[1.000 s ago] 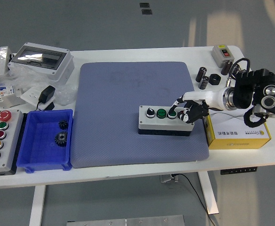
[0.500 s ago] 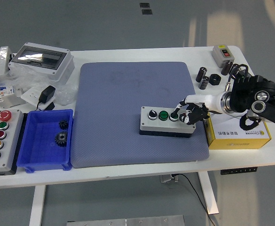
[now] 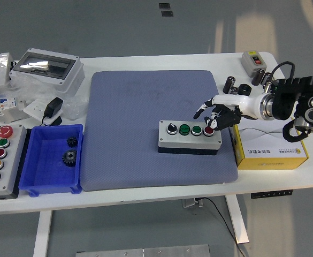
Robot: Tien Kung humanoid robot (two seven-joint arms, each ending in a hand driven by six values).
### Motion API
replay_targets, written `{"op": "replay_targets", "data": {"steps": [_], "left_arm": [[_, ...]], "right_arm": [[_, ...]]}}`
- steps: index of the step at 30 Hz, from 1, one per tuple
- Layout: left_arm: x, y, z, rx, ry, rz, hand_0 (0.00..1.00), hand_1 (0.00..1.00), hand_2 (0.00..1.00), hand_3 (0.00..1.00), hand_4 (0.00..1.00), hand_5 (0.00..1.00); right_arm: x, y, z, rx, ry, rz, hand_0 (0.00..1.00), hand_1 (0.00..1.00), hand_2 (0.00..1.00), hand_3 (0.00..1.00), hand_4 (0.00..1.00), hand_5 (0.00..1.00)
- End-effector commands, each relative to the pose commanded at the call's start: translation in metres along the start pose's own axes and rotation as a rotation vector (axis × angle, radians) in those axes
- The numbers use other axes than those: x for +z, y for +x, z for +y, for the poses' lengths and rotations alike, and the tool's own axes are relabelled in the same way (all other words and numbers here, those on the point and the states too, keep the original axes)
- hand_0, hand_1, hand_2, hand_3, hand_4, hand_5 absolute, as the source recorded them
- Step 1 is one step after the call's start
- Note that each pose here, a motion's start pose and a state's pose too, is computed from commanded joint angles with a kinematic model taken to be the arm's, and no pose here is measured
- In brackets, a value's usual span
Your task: Pick up the button,place it on the desk,press the button,press the button
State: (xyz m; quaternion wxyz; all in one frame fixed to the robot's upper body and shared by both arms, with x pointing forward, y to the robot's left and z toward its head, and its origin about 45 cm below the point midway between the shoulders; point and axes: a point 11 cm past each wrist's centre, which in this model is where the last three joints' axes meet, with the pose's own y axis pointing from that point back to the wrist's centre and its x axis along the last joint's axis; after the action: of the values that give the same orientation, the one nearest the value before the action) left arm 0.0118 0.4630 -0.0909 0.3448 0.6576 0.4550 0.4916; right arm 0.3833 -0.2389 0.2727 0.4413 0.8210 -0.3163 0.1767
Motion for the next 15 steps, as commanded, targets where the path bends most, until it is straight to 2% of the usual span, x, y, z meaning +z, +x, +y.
{"op": "replay_targets", "data": {"steps": [5, 8, 12, 13, 15], "left_arm": [[-0.004, -0.008, -0.002, -0.01, 0.006, -0.004, 0.647, 0.625, 0.551, 0.6, 0.563, 0.118], [-0.006, -0.011, -0.003, -0.014, 0.006, -0.007, 0.647, 0.622, 0.55, 0.598, 0.56, 0.119], [-0.008, -0.014, -0.004, -0.018, 0.008, -0.008, 0.647, 0.622, 0.55, 0.598, 0.56, 0.119], [-0.009, -0.015, -0.004, -0.019, 0.008, -0.009, 0.647, 0.621, 0.549, 0.598, 0.558, 0.117], [-0.009, -0.015, -0.004, -0.019, 0.008, -0.009, 0.647, 0.621, 0.549, 0.598, 0.558, 0.117]], "right_arm": [[-0.008, 0.007, -0.003, 0.192, 0.091, -0.056, 0.002, 0.074, 0.186, 0.757, 0.159, 0.126], [-0.006, 0.012, -0.002, 0.346, 0.159, -0.123, 0.002, 0.072, 0.186, 0.745, 0.179, 0.118], [0.016, 0.022, 0.005, 0.582, 0.208, -0.236, 0.002, 0.072, 0.186, 0.745, 0.179, 0.118], [0.024, 0.025, 0.01, 0.649, 0.213, -0.265, 0.002, 0.081, 0.217, 0.737, 0.233, 0.189], [0.04, 0.03, 0.02, 0.773, 0.222, -0.318, 0.002, 0.081, 0.217, 0.737, 0.233, 0.189]]}}
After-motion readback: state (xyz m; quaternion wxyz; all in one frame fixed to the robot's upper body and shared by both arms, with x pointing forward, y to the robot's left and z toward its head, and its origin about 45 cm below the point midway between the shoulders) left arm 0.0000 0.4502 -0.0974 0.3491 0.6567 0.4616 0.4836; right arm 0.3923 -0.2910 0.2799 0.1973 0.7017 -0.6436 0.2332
